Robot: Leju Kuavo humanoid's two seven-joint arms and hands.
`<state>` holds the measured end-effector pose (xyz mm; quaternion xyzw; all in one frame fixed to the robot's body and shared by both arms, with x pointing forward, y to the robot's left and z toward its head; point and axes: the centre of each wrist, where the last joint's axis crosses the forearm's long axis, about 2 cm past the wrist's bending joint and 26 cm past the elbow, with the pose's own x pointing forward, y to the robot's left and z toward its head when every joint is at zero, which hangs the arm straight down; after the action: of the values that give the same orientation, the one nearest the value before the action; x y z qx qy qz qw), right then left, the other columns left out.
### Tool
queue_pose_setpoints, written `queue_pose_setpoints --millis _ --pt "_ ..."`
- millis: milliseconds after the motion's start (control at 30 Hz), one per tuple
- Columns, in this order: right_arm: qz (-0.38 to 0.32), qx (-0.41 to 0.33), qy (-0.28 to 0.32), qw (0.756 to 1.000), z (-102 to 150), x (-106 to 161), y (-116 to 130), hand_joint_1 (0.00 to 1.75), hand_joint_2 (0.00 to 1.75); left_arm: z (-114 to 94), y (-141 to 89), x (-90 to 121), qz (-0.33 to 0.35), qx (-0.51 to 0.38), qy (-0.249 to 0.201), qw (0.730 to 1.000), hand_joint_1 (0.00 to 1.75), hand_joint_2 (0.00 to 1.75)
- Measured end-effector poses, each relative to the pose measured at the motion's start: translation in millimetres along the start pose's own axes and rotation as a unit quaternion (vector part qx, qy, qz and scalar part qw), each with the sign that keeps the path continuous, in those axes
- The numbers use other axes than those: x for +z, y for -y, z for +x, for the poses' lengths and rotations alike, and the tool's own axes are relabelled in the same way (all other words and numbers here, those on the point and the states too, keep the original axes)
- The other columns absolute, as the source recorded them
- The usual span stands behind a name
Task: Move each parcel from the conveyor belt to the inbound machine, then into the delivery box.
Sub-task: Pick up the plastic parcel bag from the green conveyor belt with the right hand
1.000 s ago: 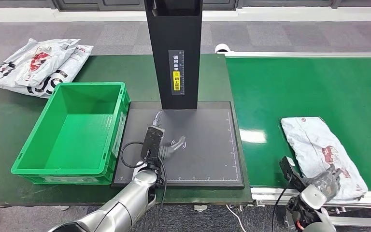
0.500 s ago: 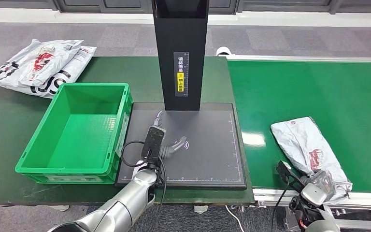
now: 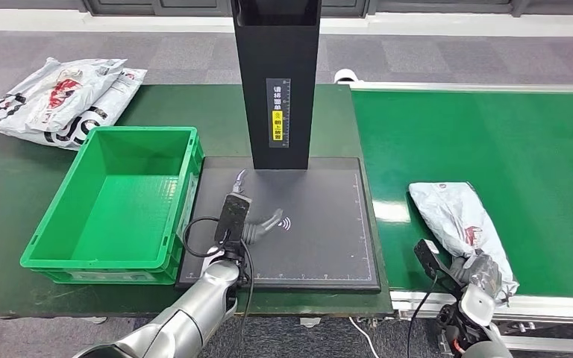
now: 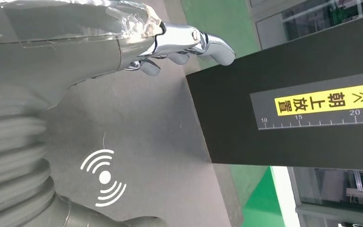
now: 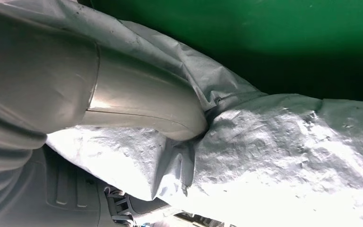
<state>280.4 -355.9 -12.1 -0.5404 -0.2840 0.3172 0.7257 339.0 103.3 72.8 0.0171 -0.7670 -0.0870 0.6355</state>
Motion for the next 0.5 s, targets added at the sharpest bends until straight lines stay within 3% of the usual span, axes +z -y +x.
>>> queue_pose_setpoints --millis 267,367,500 --pt "-0.012 -0.018 0.017 1.000 3 2 0 1.75 1.75 0 0 1 0.002 -0.006 0.001 1.000 0.00 1.75" --pt "-0.055 -0.087 0.093 0.990 10 1 8 1.75 1.75 -1 -2 1 0.008 -0.025 0.007 1.000 0.00 1.75" --pt "-0.133 -0.201 0.218 0.946 40 4 28 1.75 1.75 1 -4 -1 0.014 -0.046 0.019 0.999 0.00 1.75"
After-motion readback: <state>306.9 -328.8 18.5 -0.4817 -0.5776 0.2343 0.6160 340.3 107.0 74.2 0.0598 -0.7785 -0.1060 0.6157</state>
